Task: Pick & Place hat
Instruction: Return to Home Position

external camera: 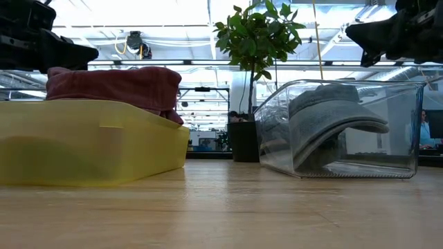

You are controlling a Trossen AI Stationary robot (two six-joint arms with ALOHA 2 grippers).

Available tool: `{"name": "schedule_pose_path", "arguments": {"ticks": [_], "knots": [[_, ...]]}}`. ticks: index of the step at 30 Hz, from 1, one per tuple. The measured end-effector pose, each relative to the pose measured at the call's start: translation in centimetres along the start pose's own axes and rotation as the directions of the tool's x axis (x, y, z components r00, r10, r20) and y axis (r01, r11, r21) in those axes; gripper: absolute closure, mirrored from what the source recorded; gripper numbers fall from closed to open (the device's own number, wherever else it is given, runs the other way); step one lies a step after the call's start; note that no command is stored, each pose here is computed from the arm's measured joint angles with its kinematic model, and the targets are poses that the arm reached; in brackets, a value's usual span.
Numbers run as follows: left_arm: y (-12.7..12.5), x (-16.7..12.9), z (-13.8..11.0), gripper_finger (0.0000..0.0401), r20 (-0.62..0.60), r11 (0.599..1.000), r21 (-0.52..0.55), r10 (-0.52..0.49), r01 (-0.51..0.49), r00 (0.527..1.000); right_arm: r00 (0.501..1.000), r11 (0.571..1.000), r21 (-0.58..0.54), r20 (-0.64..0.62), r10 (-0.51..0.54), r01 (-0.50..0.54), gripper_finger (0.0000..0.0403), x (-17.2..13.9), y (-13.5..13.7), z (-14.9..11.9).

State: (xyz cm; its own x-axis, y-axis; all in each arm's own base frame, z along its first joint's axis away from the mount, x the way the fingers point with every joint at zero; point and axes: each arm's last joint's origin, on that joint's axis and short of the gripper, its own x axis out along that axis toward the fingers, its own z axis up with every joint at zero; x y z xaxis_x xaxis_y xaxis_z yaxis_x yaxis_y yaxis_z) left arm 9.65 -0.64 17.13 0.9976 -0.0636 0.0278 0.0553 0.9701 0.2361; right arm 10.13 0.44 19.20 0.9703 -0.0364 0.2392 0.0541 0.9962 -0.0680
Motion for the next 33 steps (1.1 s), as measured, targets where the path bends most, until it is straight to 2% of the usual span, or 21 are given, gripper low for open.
{"name": "schedule_pose_path", "arguments": {"ticks": [5, 15, 23, 28, 33], "knots": [[-0.01, 0.00, -0.03, 0.0397, -0.003, 1.000, 0.011, 0.000, 0.000, 1.000, 0.997, 0.997, 0.002, -0.026, -0.076, 0.077, 0.0403, 0.14, -0.19, -0.22], [-0.02, 0.00, -0.05, 0.0392, -0.005, 1.000, 0.011, -0.005, 0.005, 1.000, 0.996, 0.998, -0.010, -0.054, -0.070, 0.069, 0.0403, 0.45, -0.12, -0.51], [-0.06, 0.04, -0.18, 0.0398, -0.023, 0.999, -0.042, -0.010, 0.009, 1.000, 0.995, 0.998, -0.012, -0.067, -0.068, 0.068, 0.0403, 0.56, -0.09, -0.65], [-0.05, 0.05, -0.14, 0.0377, -0.019, 0.999, -0.038, -0.009, 0.008, 1.000, 0.994, 0.997, -0.014, -0.077, -0.075, 0.074, 0.0403, 0.62, -0.10, -0.75], [-0.04, 0.05, -0.12, 0.0362, -0.017, 0.999, -0.037, -0.007, 0.007, 1.000, 0.982, 0.987, -0.019, -0.099, -0.159, 0.158, 0.0403, 0.57, -0.33, -0.92]]}}
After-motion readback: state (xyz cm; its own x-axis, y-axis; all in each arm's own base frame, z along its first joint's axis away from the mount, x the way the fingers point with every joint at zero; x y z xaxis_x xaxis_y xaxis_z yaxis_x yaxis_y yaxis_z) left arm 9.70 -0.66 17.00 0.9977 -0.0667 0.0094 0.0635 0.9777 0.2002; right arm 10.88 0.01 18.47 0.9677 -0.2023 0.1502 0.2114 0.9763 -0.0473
